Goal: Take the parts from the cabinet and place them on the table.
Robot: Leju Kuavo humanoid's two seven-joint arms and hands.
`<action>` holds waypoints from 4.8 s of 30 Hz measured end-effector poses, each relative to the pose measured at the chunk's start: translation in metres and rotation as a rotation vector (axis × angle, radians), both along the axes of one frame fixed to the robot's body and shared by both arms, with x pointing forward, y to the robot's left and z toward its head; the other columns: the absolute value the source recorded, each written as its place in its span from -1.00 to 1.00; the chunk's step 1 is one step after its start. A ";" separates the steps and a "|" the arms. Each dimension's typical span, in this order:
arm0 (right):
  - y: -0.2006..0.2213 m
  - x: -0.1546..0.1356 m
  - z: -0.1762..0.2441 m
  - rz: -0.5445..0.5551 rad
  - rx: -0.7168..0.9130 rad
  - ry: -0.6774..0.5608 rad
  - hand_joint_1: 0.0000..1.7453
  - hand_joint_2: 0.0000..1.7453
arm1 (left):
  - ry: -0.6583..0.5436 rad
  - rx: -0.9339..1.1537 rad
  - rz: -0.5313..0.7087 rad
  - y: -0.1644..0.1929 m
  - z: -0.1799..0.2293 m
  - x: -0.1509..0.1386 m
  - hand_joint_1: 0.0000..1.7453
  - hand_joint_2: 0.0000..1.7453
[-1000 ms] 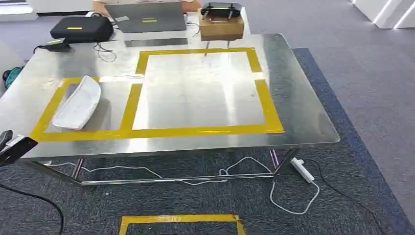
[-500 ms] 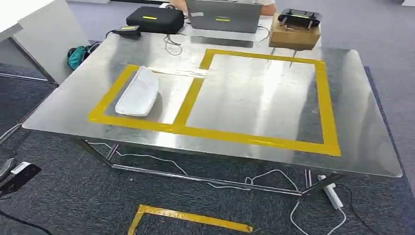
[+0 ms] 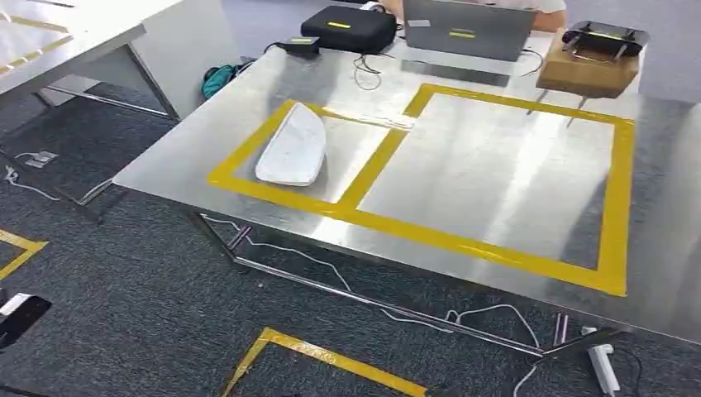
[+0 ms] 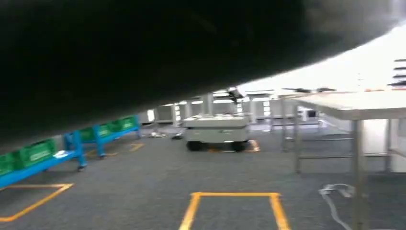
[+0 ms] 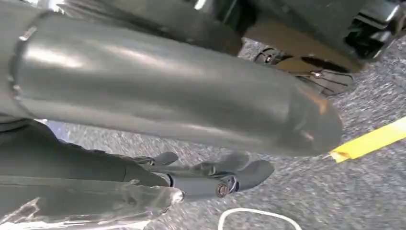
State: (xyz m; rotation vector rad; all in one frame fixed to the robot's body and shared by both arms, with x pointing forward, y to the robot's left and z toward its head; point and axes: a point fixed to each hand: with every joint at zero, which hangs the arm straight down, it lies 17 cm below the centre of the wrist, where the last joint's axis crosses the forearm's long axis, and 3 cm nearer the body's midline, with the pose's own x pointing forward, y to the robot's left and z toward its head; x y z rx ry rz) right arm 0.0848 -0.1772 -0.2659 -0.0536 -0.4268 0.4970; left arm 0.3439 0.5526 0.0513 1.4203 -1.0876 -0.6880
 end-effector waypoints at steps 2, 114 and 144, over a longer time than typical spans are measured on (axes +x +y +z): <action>0.000 0.000 0.000 -0.001 0.000 0.000 -1.00 -1.00 | -0.004 -0.003 0.011 0.004 0.000 -0.002 -1.00 -1.00; 0.027 -0.009 0.002 0.020 0.002 0.042 -1.00 -1.00 | 0.909 -1.106 0.723 -0.226 -0.332 -0.293 -1.00 -1.00; 0.028 -0.012 0.002 0.025 0.004 0.045 -1.00 -1.00 | 0.928 -1.101 0.706 -0.227 -0.333 -0.294 -1.00 -1.00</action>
